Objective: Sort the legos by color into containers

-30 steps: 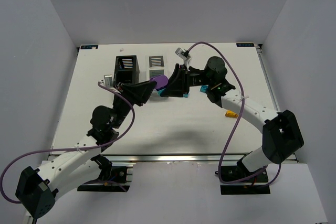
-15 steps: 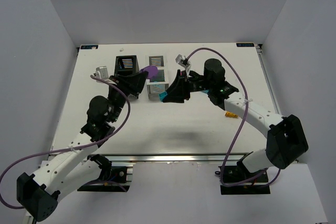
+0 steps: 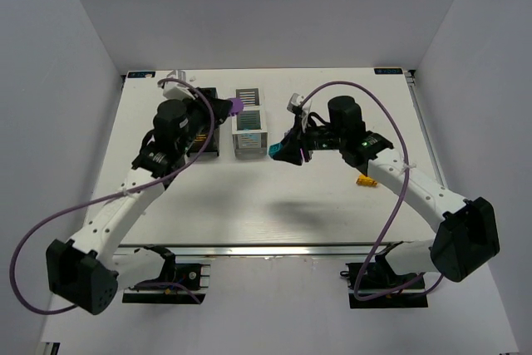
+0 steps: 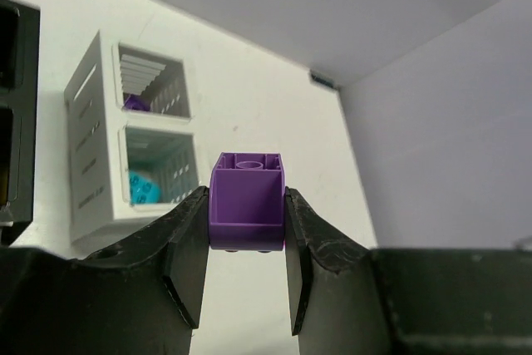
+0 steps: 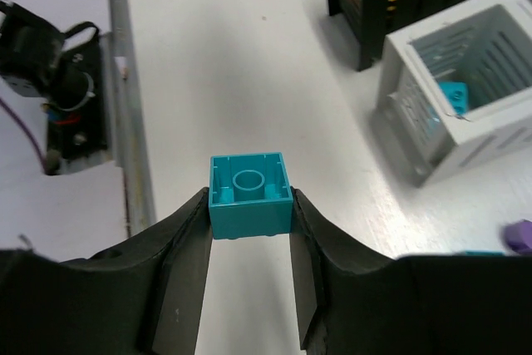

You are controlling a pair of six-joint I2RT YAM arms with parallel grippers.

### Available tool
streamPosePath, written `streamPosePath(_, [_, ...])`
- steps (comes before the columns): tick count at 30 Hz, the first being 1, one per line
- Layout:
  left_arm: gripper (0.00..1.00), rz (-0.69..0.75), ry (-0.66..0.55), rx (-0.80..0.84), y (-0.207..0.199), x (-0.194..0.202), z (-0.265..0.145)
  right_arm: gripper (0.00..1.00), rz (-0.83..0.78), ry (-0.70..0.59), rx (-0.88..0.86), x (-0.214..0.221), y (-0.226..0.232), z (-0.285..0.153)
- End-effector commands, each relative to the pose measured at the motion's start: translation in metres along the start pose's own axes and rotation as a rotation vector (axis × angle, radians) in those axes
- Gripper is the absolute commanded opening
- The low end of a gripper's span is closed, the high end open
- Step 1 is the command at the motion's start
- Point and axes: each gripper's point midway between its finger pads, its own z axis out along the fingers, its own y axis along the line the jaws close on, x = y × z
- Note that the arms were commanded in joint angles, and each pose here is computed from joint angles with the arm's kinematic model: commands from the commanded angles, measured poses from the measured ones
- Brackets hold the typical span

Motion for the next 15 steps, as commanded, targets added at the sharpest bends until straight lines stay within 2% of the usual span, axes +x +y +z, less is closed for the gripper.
streamPosePath(1, [0.00,0.029,0.121,0.005,0.000,0.012,0.003,0.00,-0.112,-0.013,0.088,-0.017,-0.014,-0.014])
streamPosePath(3, [0.00,0.039,0.161,-0.006,0.004,0.018,0.011,0.00,-0.116,-0.012,0.103,-0.016,-0.017,-0.016])
streamPosePath(8, [0.00,0.037,0.174,-0.033,0.013,0.013,0.031,0.00,-0.115,-0.008,0.133,-0.015,-0.027,-0.019])
streamPosePath(12, [0.00,0.022,0.233,-0.060,0.027,0.027,0.068,0.00,-0.107,-0.001,0.141,-0.014,-0.033,-0.018])
streamPosePath(14, [0.00,0.016,0.221,-0.052,0.023,0.021,0.085,0.00,-0.107,-0.003,0.144,-0.014,-0.034,-0.019])
streamPosePath(15, [0.00,0.010,0.242,-0.081,0.035,0.031,0.098,0.00,-0.107,-0.002,0.145,-0.014,-0.034,-0.019])
